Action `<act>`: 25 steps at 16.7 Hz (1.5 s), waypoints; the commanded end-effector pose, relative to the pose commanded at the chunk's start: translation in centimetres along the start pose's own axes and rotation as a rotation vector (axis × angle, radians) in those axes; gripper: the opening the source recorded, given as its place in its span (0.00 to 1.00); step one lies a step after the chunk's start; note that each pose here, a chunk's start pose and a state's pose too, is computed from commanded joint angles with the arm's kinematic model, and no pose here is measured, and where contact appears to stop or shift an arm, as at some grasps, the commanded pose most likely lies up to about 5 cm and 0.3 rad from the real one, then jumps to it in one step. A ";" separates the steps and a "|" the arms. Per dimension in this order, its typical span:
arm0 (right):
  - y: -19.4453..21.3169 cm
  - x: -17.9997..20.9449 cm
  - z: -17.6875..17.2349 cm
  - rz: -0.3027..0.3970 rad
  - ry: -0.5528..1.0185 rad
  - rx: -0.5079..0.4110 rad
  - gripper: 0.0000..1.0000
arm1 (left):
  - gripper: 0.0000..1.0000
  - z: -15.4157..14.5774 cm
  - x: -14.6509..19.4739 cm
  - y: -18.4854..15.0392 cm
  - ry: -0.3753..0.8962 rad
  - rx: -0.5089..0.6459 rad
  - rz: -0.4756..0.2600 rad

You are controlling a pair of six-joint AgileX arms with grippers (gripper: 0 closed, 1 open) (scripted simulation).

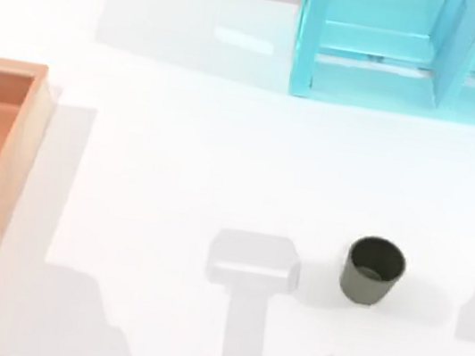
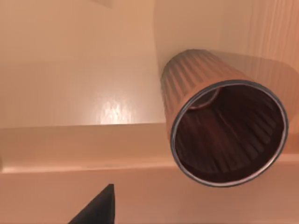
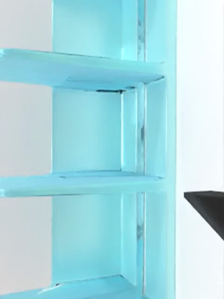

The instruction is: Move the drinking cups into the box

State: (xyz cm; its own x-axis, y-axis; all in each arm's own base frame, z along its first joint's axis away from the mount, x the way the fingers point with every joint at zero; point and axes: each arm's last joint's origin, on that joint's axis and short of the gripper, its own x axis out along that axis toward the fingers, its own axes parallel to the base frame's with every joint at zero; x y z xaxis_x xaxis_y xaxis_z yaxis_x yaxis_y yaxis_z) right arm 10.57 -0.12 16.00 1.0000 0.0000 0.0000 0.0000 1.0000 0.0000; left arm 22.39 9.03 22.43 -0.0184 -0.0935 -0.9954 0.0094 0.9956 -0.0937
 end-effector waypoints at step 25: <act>0.0 0.0 0.0 0.000 0.000 0.000 1.00 | 1.00 6.6 -9.9 -4.8 0.042 -0.008 0.054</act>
State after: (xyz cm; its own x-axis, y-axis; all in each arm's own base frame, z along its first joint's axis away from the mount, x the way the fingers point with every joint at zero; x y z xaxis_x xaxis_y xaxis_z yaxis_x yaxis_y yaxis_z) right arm 10.57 -0.12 16.00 1.0000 0.0000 0.0000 0.0000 1.0000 0.0000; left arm 29.08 5.14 32.64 -0.0598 -0.0391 -0.9974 0.0037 0.9992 -0.0393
